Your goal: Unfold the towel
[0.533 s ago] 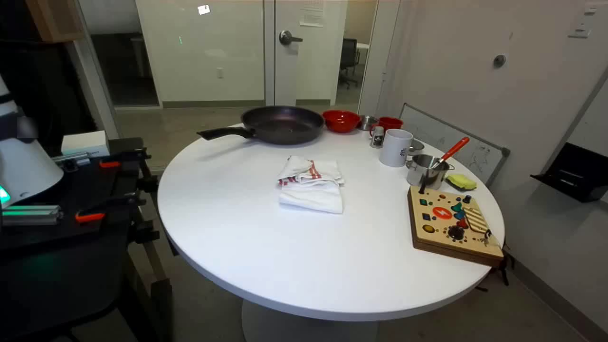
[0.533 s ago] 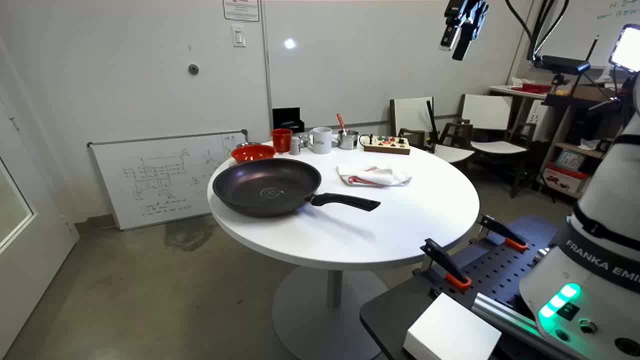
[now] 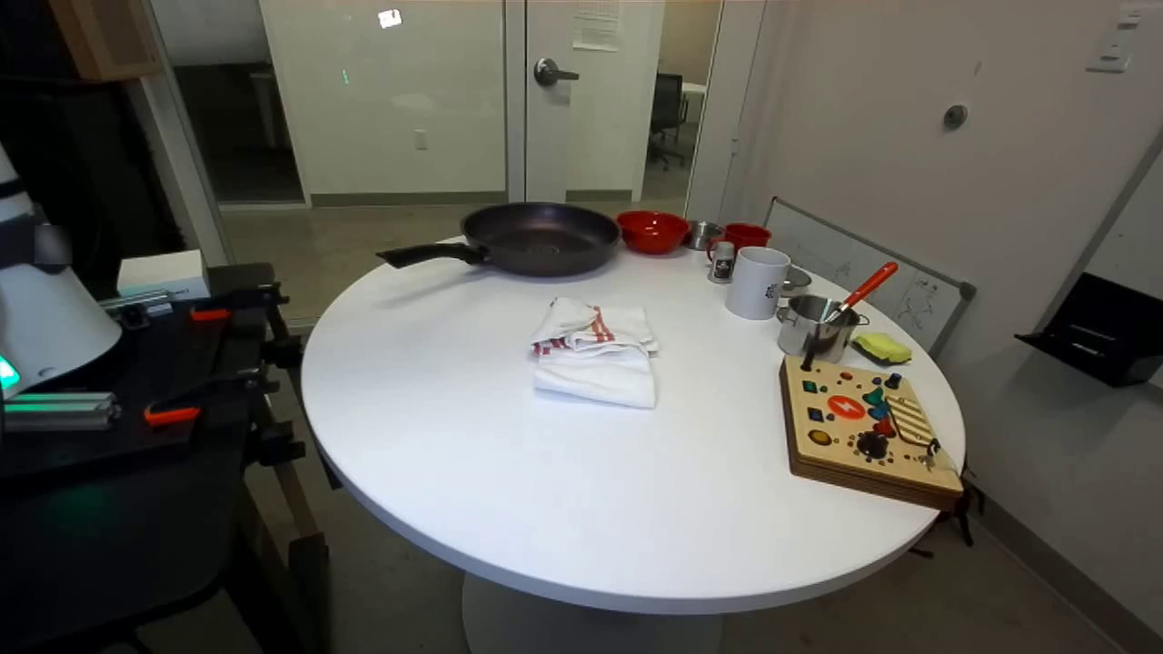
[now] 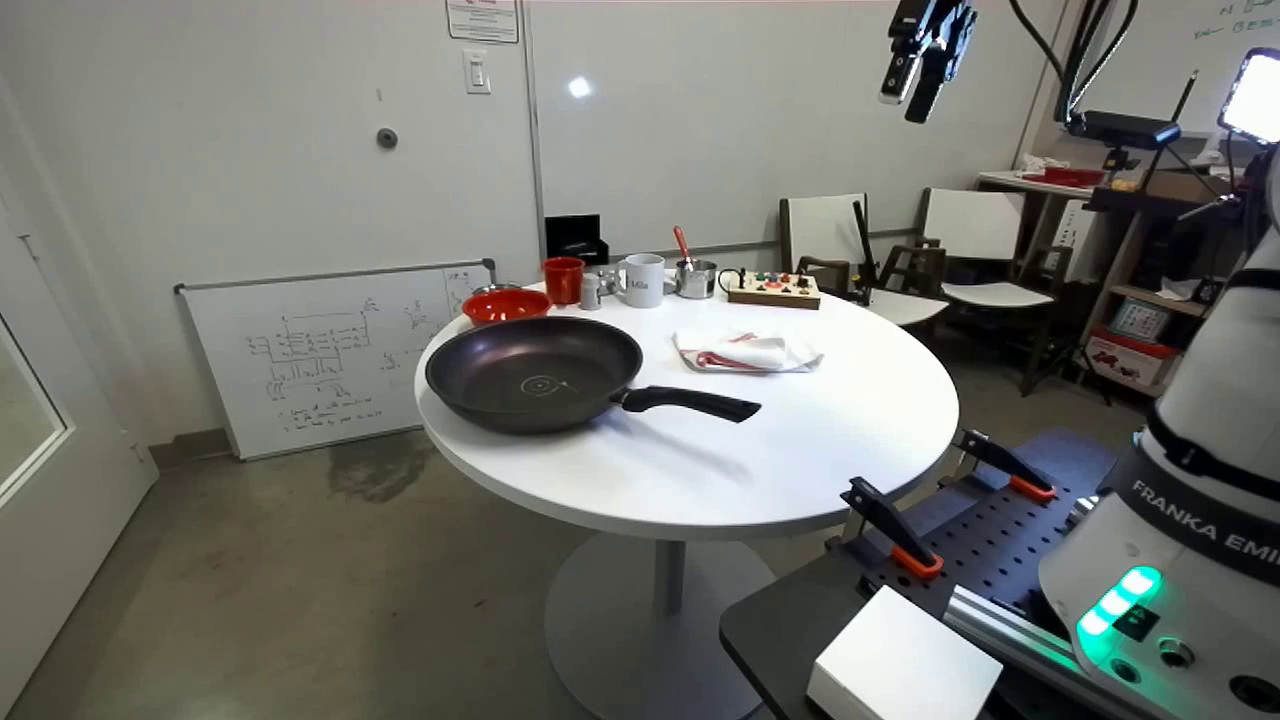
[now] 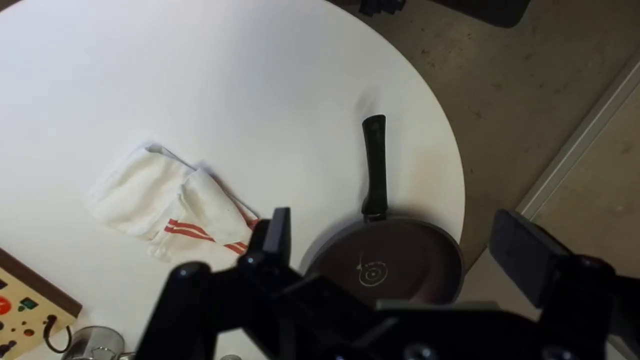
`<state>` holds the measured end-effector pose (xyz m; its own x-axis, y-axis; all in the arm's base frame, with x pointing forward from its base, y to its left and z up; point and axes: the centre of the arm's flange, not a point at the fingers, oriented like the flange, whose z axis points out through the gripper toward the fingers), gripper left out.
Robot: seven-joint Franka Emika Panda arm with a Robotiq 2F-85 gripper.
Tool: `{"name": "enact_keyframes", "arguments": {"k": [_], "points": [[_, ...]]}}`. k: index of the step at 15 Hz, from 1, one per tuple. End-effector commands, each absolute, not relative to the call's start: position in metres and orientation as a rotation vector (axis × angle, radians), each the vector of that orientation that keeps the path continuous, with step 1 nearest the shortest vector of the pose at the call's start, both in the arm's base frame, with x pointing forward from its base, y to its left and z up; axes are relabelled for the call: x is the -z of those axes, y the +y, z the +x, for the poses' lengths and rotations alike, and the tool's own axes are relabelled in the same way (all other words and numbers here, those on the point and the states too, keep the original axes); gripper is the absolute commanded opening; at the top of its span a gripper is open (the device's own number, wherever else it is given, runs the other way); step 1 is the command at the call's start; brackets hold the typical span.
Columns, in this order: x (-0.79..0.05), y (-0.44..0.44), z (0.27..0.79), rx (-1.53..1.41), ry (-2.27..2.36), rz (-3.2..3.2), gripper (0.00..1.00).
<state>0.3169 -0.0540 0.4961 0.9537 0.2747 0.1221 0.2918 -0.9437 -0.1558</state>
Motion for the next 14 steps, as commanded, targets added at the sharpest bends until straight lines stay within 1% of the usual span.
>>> {"name": "enact_keyframes", "arguments": {"k": [1,2,6,9,10,14], "points": [[-0.496,-0.054,0.317,0.189,-0.415,-2.955,1.0],[-0.497,-0.055,0.319,0.211,-0.384,-2.968,1.0],[-0.493,-0.048,0.335,0.359,-0.503,-3.054,1.0],[-0.474,-0.016,0.359,0.462,-0.608,-3.104,1.0],[-0.444,0.002,0.385,0.483,-0.643,-3.128,1.0],[-0.382,0.027,0.424,0.498,-0.605,-3.13,1.0]]}}
